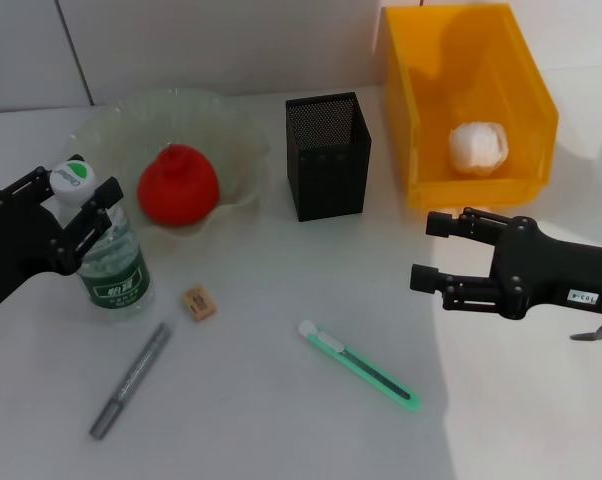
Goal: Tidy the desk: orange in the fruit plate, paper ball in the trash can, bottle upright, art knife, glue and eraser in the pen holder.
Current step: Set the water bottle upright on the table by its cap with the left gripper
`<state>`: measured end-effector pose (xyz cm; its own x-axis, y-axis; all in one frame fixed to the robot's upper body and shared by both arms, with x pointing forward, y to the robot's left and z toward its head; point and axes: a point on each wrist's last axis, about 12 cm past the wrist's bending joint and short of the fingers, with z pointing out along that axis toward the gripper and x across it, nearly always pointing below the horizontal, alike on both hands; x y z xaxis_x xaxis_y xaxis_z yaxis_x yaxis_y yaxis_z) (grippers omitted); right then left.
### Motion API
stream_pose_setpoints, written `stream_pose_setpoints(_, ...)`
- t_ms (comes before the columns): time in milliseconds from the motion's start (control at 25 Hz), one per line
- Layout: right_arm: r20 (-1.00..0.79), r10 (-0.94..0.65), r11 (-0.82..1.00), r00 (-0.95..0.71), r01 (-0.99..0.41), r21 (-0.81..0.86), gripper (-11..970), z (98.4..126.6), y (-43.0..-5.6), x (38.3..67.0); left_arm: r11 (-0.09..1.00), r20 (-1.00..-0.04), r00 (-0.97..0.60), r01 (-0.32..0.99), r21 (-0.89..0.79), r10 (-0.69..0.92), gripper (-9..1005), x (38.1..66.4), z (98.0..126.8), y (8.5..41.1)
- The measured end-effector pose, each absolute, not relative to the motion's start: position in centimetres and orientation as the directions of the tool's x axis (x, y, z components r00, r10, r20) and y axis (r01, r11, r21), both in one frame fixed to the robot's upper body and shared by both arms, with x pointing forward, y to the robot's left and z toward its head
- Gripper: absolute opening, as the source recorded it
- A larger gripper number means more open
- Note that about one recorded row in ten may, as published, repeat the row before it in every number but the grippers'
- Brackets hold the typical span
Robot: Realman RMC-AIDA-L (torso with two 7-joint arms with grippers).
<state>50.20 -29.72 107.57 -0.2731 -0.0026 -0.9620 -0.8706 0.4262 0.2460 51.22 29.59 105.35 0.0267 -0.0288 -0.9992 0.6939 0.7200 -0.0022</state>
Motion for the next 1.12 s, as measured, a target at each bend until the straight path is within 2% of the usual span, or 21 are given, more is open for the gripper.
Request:
stream_pose_setpoints(720, -0.962, -0.010, 0.421, -0.271, -0.874, 0.242, 841, 107.65, -29.60, 50.40, 0.745, -0.998, 0.013, 0.666, -0.034, -0.057, 454, 51.42, 105.08, 29.41)
stream_pose_setpoints(920, -0.963, -0.010, 0.420, -0.270, -0.875, 0.241, 841, 107.67, -29.58, 50.43, 0.750, -0.999, 0.017, 0.660, -0.024, -0.046, 648, 51.37, 105.03, 29.58)
stream_pose_setpoints(1120, -0.962, -0.004, 0.426, -0.273, -0.871, 0.246, 841, 107.55, -29.61, 50.27, 0.751, -0.999, 0.021, 0.660, -0.020, -0.046, 644, 51.14, 105.03, 29.77)
